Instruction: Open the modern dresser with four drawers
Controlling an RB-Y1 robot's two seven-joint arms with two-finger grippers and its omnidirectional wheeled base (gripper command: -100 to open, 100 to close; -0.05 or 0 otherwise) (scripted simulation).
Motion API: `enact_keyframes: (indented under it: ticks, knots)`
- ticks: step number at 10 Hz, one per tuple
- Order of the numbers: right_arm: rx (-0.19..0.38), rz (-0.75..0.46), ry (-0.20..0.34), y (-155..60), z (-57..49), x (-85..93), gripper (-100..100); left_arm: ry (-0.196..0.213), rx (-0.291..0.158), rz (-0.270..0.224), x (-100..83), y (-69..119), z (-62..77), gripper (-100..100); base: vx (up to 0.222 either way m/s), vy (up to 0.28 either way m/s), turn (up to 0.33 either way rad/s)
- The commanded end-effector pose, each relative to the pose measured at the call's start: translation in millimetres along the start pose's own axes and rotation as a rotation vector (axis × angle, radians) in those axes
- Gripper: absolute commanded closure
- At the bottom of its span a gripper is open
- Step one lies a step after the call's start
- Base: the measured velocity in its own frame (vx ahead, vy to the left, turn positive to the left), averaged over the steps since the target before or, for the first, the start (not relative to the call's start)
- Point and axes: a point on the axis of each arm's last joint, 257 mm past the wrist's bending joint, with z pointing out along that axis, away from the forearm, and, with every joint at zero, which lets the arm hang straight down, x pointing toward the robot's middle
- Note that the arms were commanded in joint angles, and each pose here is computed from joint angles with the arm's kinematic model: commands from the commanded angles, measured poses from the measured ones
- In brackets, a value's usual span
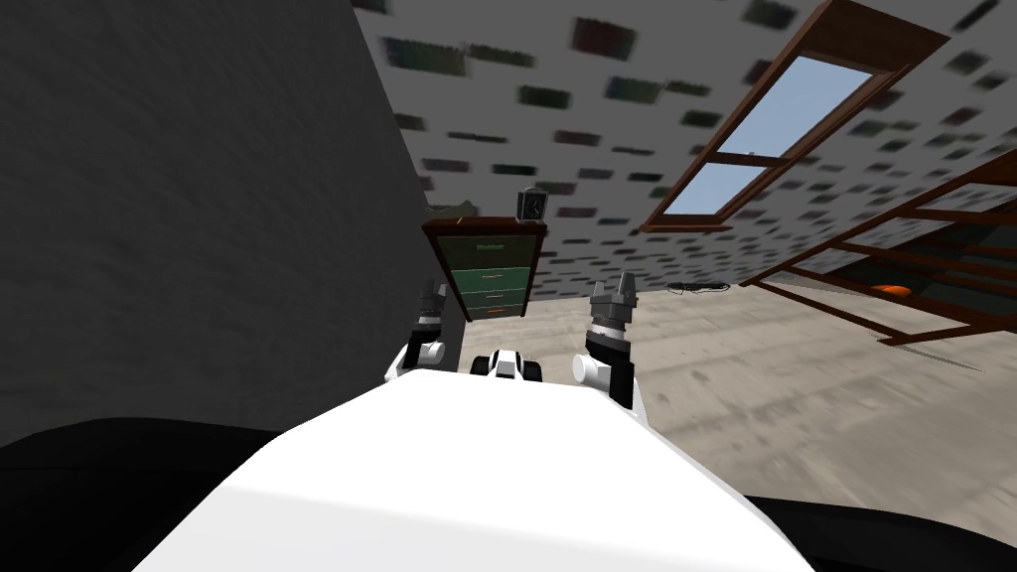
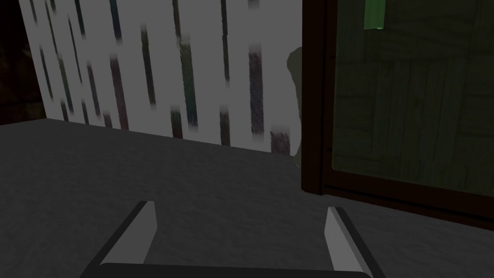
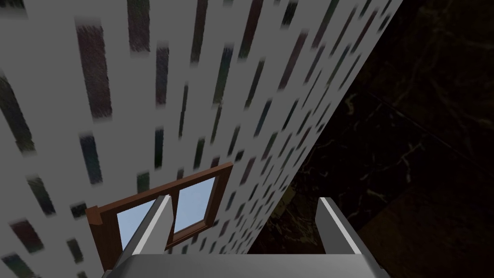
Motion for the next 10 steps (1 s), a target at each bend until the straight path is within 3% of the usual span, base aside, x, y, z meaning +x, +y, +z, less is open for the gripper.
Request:
enact_keyframes:
  ticks: [1, 10]
  knots:
    - [0.0, 0.0, 0.0, 0, 0.0, 0.0, 0, -0.01, -0.022, -0.008, -1.1, 19.1, -3.2, -100, 0.079, -0.015, -0.031]
    - [0.0, 0.0, 0.0, 0, 0.0, 0.0, 0, -0.056, -0.122, -0.037, -6.2, 82.8, -23.2, -100, 0.074, -0.014, -0.025]
